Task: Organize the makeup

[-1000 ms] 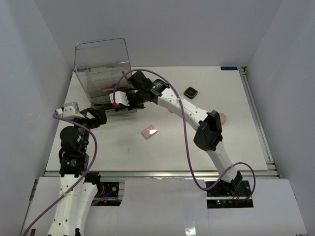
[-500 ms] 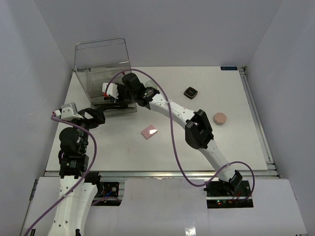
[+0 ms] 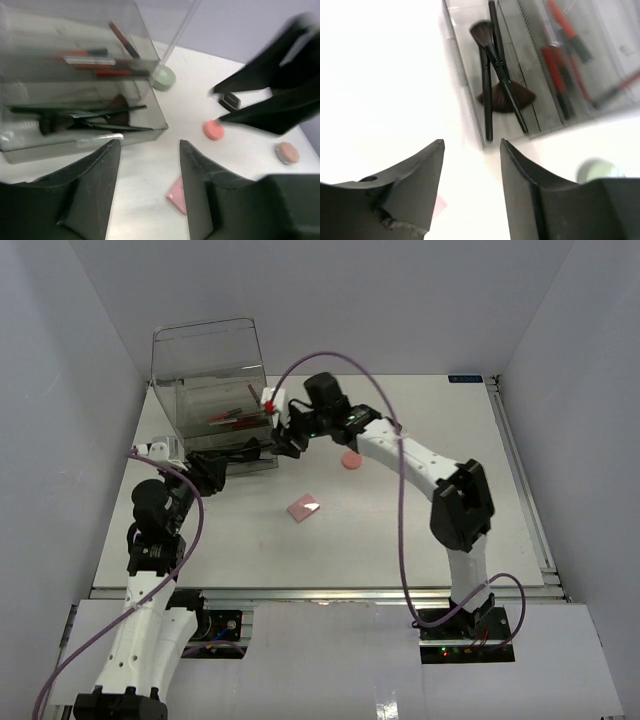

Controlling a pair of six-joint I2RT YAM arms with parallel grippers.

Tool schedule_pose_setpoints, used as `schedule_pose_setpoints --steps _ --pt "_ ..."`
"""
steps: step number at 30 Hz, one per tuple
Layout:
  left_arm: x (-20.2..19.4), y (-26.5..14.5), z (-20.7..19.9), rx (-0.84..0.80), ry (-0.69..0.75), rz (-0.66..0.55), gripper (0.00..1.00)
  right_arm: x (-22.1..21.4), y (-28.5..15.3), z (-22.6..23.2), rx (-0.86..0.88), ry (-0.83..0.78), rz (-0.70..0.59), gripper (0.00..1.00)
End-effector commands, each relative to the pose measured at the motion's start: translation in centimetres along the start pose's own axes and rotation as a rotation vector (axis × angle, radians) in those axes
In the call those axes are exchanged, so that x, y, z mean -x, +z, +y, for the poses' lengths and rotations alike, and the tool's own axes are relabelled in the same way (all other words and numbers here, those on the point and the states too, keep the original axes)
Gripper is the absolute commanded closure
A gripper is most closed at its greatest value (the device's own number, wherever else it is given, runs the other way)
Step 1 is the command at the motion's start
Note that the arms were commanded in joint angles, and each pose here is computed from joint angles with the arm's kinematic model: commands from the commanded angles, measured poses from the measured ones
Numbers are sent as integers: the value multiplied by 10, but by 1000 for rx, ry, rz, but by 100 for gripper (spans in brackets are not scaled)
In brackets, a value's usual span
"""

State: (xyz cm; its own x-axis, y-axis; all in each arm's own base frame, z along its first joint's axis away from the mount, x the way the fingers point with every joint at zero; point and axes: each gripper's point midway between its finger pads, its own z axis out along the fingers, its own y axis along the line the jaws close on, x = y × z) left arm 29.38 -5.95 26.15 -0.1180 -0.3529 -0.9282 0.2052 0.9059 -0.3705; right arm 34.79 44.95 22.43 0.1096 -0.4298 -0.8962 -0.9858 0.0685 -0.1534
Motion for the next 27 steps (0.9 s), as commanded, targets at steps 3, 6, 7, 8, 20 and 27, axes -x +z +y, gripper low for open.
schedule_pose_setpoints --steps 3,6,7,8,20,27 --pt "-52 22 0 66 -499 184 84 22 -116 101 278 100 -206 77" --pt "-73 25 17 203 -734 194 87 -8 -136 97 75 70 -204 85" --pt "-85 24 29 279 -786 197 87 -24 -149 93 -7 116 -197 85" --pt "-85 24 36 312 -783 175 87 -34 -144 92 -31 103 -207 85" --pt "-128 50 92 674 -877 208 84 -36 -220 59 -258 208 -380 86" --pt "-134 80 108 716 -870 184 77 -38 -221 61 -255 186 -377 86"
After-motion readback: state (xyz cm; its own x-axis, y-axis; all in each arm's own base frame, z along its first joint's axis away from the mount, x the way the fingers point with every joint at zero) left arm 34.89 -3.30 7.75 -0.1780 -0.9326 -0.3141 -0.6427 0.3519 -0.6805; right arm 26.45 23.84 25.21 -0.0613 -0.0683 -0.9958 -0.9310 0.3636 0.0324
